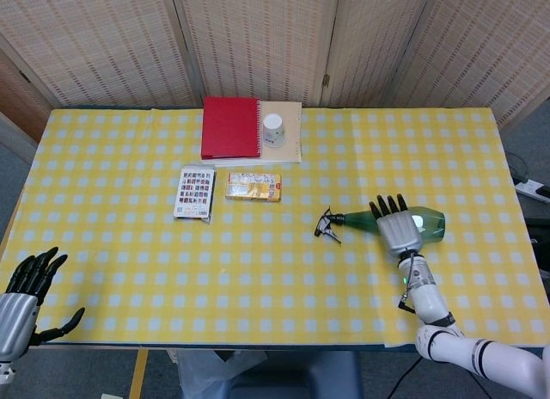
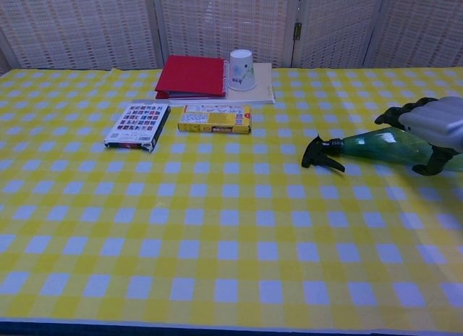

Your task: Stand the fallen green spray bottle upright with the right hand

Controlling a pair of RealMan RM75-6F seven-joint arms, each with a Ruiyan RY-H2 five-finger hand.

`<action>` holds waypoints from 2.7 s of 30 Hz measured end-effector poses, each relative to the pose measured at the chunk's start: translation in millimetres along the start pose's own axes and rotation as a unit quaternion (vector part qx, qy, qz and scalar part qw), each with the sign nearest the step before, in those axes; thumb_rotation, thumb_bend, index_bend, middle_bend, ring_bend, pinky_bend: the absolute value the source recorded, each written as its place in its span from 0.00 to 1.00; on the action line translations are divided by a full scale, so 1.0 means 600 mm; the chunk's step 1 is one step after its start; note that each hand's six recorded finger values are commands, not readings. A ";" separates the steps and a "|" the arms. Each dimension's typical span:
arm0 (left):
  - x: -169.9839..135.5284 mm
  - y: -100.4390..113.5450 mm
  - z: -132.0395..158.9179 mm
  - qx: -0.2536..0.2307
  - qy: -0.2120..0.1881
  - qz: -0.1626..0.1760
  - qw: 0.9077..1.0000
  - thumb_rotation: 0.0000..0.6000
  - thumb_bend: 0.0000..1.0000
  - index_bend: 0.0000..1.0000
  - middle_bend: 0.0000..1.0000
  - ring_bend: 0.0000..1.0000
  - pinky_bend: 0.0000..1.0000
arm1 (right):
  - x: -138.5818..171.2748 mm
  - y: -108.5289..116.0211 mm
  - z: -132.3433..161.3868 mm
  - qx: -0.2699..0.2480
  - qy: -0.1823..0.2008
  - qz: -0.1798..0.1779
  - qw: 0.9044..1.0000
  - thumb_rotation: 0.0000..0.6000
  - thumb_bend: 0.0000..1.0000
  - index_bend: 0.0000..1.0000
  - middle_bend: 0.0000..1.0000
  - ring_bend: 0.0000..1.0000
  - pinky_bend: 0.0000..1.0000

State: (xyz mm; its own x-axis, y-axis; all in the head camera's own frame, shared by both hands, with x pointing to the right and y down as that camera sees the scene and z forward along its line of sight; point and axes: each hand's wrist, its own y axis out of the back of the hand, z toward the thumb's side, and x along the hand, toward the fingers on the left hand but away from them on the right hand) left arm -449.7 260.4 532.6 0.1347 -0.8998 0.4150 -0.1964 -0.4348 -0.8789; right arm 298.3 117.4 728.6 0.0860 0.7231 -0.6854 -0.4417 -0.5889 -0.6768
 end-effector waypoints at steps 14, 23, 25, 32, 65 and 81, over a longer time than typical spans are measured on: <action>0.001 -0.002 0.001 0.002 -0.002 -0.003 1.000 0.55 0.34 0.00 0.01 0.06 0.00 | -0.020 0.003 0.019 -0.008 0.007 -0.027 1.000 1.00 0.38 0.39 0.36 0.24 0.02; 0.000 -0.002 0.001 0.003 -0.002 -0.003 1.000 0.55 0.34 0.00 0.01 0.06 0.00 | -0.021 0.026 0.026 -0.060 0.016 -0.068 0.996 1.00 0.38 0.59 0.53 0.42 0.32; 0.001 -0.004 0.001 0.005 -0.002 -0.005 1.000 0.55 0.34 0.00 0.01 0.06 0.00 | -0.018 0.038 0.025 -0.094 0.019 -0.083 0.992 1.00 0.38 0.60 0.54 0.44 0.36; 0.005 -0.014 0.006 0.005 -0.008 -0.018 1.000 0.55 0.34 0.00 0.01 0.06 0.00 | -0.004 0.089 0.008 -0.265 0.026 -0.143 0.953 1.00 0.38 0.61 0.55 0.47 0.41; 0.005 -0.016 0.009 -0.001 -0.012 -0.022 1.000 0.55 0.34 0.00 0.01 0.06 0.00 | 0.060 -0.024 -0.046 -0.695 0.062 -0.190 0.691 1.00 0.38 0.61 0.51 0.45 0.38; 0.005 -0.013 0.014 0.000 -0.021 -0.006 1.000 0.55 0.35 0.00 0.07 0.09 0.00 | 0.113 -0.059 -0.051 -0.653 0.110 -0.181 0.727 1.00 0.38 0.04 0.18 0.22 0.13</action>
State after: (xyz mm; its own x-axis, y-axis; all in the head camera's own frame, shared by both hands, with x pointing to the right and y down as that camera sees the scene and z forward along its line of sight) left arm -439.3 261.4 538.9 0.1780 -0.8922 0.4151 -0.1942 -0.4454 -0.8740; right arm 347.1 176.2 698.3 0.1895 0.9256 -0.3277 0.8574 -0.3187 -0.4042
